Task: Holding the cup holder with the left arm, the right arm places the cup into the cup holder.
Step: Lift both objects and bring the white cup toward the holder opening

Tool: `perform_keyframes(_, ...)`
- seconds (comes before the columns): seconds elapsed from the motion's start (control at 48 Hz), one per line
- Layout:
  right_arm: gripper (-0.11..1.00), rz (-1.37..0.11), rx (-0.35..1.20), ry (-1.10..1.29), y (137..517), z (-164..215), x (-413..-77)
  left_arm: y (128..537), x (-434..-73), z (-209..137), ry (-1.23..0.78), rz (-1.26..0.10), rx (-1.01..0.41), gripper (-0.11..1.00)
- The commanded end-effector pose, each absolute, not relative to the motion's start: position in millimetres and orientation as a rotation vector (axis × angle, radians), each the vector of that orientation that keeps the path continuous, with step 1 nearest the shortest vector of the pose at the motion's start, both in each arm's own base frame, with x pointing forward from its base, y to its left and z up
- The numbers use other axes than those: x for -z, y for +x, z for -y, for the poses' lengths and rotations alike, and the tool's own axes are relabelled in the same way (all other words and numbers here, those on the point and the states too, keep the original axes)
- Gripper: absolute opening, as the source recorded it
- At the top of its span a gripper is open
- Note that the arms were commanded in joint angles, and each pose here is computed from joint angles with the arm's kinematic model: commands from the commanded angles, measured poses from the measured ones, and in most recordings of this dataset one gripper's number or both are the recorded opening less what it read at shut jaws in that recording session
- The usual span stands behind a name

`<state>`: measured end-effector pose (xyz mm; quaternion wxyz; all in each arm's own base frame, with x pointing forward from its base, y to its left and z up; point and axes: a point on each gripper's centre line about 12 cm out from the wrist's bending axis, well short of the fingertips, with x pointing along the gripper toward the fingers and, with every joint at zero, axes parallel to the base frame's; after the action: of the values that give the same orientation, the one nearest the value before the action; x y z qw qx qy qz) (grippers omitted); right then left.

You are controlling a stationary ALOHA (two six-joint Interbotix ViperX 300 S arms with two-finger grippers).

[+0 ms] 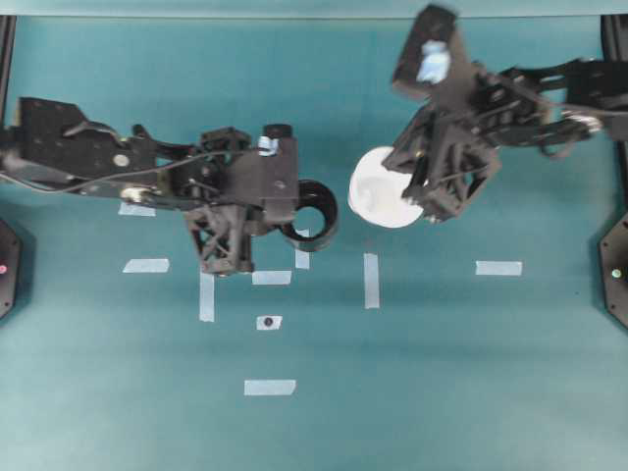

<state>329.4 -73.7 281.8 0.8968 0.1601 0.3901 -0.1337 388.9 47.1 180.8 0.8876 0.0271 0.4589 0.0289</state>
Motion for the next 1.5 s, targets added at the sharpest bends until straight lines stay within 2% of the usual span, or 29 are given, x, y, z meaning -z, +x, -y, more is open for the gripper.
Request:
perform_keyframes(0.0, 0.04, -0.615, 0.271, 0.334, 312, 70, -336, 400, -194, -47, 0.066, -0.911, -0.06, 0.22)
perform_keyframes(0.146, 0.04, -0.572, 0.267, 0.35, 312, 67, -339, 412, -193, -49, 0.07, -0.908, -0.058, 0.22)
perform_keyframes(0.645, 0.04, -0.61, 0.267, 0.384, 315, 62, -311, 434, -203, -51, 0.141, -0.949, -0.019, 0.22)
perform_keyframes(1.478, 0.04, -0.822, 0.26, 0.379, 368, 59, -238, 433, -203, -49, 0.142, -0.956, -0.014, 0.22)
